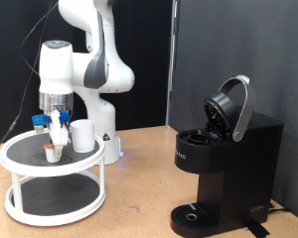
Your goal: Make a cup of coffee with the keurig machine
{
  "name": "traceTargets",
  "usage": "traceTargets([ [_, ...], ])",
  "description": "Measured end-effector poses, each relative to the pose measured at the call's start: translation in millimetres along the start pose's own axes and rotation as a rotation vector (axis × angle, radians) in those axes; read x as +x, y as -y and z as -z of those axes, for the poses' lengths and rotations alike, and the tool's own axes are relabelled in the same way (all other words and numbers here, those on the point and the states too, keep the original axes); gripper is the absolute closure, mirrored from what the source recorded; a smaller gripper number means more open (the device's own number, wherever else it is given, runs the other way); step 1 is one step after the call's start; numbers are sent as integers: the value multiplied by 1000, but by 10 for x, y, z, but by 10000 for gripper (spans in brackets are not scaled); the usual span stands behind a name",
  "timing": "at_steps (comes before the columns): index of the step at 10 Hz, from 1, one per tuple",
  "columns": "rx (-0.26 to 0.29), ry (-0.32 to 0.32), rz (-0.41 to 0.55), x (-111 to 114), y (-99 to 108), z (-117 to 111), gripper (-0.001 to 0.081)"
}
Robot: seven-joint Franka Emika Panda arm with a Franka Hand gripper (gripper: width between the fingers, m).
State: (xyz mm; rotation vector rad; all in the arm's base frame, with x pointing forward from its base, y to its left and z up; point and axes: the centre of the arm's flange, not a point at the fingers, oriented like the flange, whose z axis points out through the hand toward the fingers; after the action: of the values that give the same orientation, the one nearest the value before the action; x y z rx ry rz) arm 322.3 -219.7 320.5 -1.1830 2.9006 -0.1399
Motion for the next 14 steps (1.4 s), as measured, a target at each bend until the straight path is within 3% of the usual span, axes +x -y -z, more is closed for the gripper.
traceTargets([
  [1,1,-2,0,15,2,-1,162],
  [2,2,-5,-1,29,5,-2,162],
  [3,3,-6,-2,39,7,-2,343],
  [4,3,-7,-4,48,9,-3,343],
  [5,4,-7,-4,54,11,-3,435],
  [9,-21,-7,-5,110,86,91,435],
  [14,-50,17,-14,283,364,580,434],
])
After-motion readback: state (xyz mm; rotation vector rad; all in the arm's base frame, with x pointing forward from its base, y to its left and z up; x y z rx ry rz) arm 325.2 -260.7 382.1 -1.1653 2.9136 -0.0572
